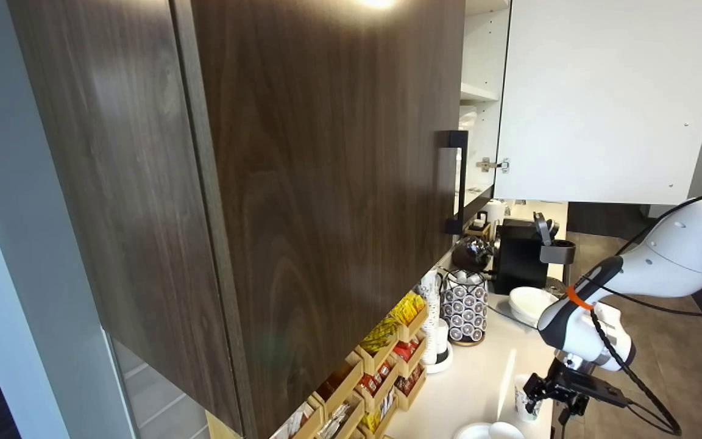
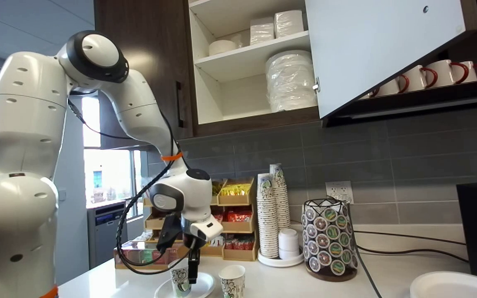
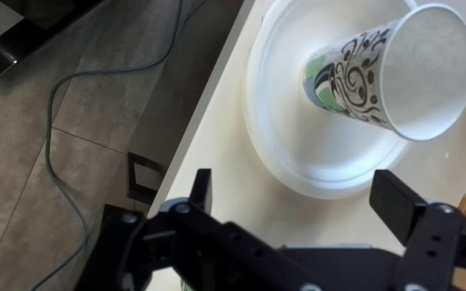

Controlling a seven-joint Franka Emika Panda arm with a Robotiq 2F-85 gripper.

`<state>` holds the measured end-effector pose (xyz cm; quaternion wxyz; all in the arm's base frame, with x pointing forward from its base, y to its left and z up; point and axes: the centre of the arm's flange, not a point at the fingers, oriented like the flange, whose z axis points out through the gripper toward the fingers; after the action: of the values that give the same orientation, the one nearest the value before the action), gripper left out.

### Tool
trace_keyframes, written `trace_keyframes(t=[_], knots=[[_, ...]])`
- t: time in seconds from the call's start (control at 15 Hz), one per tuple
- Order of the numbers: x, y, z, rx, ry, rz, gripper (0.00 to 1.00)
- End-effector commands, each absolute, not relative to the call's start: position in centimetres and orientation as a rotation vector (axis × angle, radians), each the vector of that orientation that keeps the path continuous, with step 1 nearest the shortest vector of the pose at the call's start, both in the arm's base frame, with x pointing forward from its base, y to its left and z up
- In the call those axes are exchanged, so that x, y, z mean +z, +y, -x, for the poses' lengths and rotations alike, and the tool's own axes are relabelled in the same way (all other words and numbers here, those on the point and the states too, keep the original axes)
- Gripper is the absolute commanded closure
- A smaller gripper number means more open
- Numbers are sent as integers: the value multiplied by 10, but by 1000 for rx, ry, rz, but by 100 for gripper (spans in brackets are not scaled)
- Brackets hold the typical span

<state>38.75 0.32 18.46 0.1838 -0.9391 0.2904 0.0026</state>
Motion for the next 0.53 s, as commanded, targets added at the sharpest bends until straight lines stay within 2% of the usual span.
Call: trace_keyframes(t=[0.0,0.47], knots=[[143,12,-384,6,696,2664,0],[141,13,-383,60,672,2672,0]])
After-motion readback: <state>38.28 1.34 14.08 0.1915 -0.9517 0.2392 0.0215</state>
